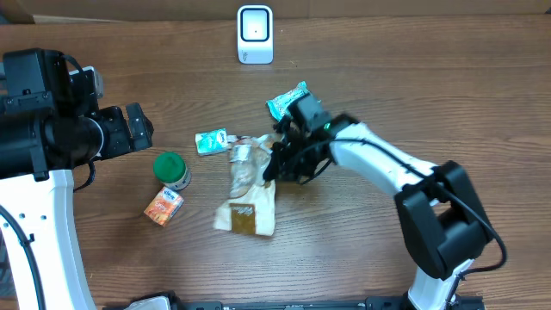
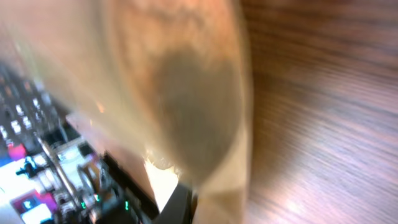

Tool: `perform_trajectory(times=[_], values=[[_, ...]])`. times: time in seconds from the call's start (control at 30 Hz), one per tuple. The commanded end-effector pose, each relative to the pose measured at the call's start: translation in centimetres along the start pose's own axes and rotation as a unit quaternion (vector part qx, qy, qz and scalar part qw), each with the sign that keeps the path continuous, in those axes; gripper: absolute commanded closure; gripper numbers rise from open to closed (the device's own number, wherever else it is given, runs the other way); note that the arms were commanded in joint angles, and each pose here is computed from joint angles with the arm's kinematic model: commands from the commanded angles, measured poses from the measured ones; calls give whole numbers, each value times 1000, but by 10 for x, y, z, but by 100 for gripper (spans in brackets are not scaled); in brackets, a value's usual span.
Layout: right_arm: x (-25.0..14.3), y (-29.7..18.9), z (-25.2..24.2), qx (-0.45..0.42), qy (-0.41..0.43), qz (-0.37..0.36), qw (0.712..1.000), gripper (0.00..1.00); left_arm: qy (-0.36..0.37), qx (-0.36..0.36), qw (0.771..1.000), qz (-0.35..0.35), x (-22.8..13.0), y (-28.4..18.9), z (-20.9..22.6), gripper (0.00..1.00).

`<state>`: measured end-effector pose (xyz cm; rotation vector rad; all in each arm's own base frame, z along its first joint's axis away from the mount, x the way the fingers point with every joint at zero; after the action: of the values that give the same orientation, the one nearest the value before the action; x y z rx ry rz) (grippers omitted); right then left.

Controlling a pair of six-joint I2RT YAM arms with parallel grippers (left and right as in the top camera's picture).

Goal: Scan the item barcode

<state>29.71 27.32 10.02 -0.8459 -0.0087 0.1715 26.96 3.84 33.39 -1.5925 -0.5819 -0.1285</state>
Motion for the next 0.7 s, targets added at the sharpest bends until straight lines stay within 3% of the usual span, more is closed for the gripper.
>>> perform_trajectory(times=[0.0, 0.23, 0.4, 0.67], values=[[11, -35, 4, -55, -96, -25, 994, 96, -3, 1, 1000, -14, 3, -8, 1, 0], [8, -75, 0, -184, -48, -29, 981, 96, -3, 1, 1000, -14, 3, -8, 1, 0], [4, -100, 6, -228, -4, -38, 973, 96, -3, 1, 1000, -13, 3, -7, 1, 1], [-5, -89, -8, -306, 49, -33, 950, 96, -3, 1, 1000, -14, 3, -8, 1, 0]])
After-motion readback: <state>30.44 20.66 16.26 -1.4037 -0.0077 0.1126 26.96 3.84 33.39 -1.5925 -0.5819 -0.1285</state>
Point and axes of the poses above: each gripper's point midway between its finger pads, its own y axis out along the fingers, its own z axis along the line the jaws close on, x = y × z, the point moved 4 cm from there along -y, back along the fingers
